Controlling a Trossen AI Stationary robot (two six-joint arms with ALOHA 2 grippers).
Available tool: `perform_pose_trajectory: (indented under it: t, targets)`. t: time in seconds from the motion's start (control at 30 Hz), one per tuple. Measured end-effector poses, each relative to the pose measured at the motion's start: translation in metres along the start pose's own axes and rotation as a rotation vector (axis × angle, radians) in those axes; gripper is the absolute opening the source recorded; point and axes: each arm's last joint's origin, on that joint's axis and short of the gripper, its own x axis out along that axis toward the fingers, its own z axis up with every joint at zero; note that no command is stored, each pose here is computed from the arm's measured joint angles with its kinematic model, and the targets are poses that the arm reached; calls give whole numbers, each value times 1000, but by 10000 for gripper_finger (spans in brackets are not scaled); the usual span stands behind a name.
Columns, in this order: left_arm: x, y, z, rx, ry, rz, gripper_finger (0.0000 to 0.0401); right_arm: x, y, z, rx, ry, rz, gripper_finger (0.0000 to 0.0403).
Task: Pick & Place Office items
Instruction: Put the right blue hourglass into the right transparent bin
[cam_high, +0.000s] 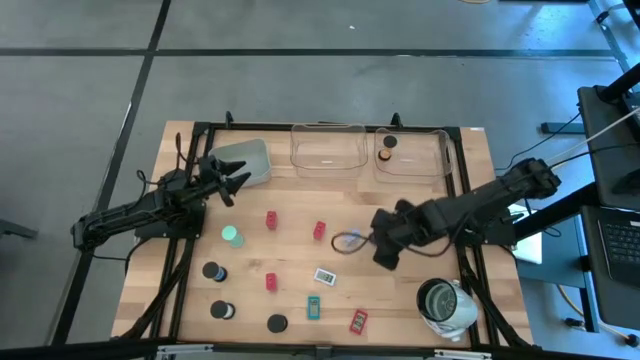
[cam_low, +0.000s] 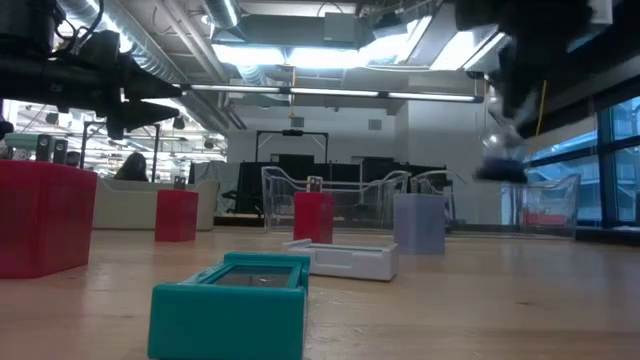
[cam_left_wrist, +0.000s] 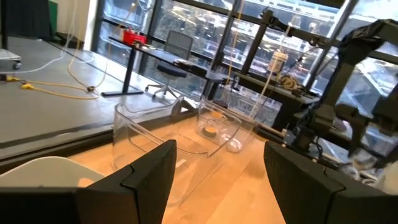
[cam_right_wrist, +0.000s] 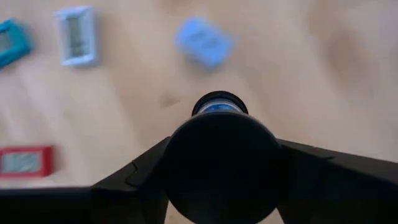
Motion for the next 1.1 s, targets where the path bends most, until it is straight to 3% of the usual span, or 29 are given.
perform_pose_trajectory:
  t: [0.17, 0.27, 0.53, 0.73, 0.97, 1.1]
  targets:
    - [0, 0, 0, -29, -6, 8, 240, -25, -34, 28, -46, -26, -171, 210]
    - [0, 0, 0, -29, -6, 8, 240, -32, -63, 41, -30, -44, -197, 216]
    - [0, 0, 0, -28, -7, 9, 240, -39, -151, 51, 206, -66, -298, 206]
    - [0, 1, 1, -27, -18, 35, 240, -12, -197, 51, 319, -69, -346, 216]
    - [0, 1, 2, -27, -32, 55, 240, 27, -239, 42, 414, -51, -262, 206]
    - [0, 1, 2, -27, -32, 55, 240, 38, -250, 37, 461, -47, -220, 217]
